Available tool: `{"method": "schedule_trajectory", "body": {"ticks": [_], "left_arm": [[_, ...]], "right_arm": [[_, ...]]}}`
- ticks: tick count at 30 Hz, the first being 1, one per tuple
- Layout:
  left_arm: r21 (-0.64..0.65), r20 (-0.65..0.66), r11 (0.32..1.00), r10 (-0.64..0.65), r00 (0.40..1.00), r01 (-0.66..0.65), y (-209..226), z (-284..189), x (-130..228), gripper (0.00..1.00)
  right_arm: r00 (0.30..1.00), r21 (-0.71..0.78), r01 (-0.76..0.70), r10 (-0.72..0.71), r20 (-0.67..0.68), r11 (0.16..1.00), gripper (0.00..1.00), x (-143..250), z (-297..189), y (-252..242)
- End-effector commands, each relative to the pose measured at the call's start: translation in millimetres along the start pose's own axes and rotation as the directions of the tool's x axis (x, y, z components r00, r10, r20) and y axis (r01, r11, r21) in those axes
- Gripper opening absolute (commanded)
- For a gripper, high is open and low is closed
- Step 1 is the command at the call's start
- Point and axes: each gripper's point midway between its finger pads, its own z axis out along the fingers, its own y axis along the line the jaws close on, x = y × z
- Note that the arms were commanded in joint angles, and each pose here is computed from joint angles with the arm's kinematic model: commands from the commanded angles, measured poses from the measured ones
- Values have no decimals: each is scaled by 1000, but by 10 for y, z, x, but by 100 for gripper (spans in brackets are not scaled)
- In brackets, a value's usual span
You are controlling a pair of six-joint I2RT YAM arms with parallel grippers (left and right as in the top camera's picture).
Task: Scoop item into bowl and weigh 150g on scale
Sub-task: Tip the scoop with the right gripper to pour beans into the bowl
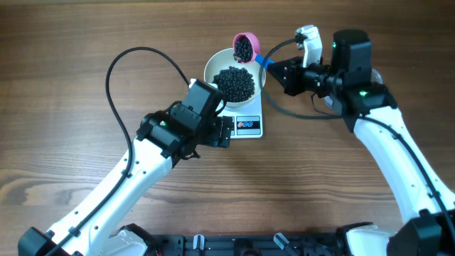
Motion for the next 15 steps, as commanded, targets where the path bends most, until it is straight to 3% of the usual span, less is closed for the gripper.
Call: {"method": "schedule_trajectory", "body": {"ticks": [1,6,15], "left_arm": [[-3,-12,1000,9,1000,-9,22,40,20,100],[-3,-12,1000,9,1000,-9,22,40,20,100],[-3,-12,1000,9,1000,-9,22,40,20,100]], "right_arm": [[987,58,159,-160,4,986,4,-39,21,61],[983,139,184,-183,-17,973,4,-8,61,7],[949,132,314,-309,-61,940,4,58,63,2]]}}
